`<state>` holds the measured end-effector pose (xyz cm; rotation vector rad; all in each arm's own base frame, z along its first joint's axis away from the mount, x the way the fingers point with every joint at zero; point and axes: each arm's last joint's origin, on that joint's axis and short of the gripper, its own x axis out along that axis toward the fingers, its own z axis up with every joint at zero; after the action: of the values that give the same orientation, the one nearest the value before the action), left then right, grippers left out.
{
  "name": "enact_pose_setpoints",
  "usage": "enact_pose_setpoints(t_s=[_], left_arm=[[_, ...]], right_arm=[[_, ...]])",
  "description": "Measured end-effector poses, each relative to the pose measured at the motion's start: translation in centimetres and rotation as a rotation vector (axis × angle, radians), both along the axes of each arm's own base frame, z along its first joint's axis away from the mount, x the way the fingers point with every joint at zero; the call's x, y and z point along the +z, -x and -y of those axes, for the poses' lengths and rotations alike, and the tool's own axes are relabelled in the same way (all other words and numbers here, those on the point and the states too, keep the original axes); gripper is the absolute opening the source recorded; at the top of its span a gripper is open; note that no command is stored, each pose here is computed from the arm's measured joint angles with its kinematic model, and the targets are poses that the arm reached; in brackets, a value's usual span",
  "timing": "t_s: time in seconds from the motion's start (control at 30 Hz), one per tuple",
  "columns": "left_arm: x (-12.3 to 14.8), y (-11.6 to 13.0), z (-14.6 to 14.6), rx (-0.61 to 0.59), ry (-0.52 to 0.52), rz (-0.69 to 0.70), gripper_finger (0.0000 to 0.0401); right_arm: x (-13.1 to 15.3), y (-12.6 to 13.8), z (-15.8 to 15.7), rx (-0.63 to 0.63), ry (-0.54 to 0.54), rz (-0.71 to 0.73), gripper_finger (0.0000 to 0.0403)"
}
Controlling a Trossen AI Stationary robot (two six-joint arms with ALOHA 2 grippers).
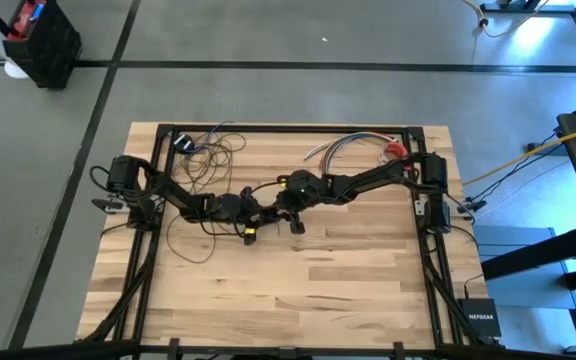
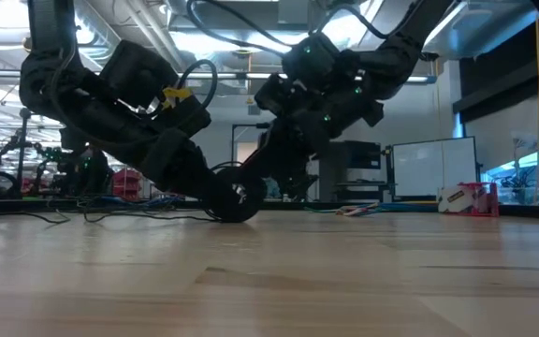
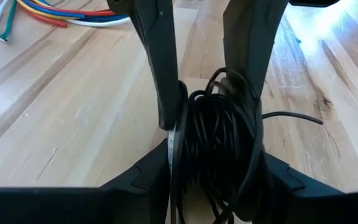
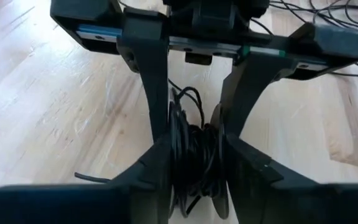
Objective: Coiling cords
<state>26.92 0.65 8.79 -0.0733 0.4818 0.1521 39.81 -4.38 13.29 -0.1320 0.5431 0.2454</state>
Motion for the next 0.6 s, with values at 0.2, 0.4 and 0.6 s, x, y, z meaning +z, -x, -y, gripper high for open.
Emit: enact_pose_setpoints(t_s=[0.2,0.4,0.6], left_arm=[[0.1,-0.2,-0.1,0.002,-0.005,-0.006,0.0171],[1.6,-0.4,-0.2,-0.059,-0.105,-0.127,0.0219],[5.5,1.2,-0.1,0.000,-0.030,-0.237,0.0225]], right_arm=[[-0.1,-0.1,0.1,-0.012,0.013,0.008,0.0110],[0.0,-0.2,0.1,-0.027,0.028,0.013,0.0095],[-0.1,-0.2,0.1,-0.029,0.032,0.005,0.0095]])
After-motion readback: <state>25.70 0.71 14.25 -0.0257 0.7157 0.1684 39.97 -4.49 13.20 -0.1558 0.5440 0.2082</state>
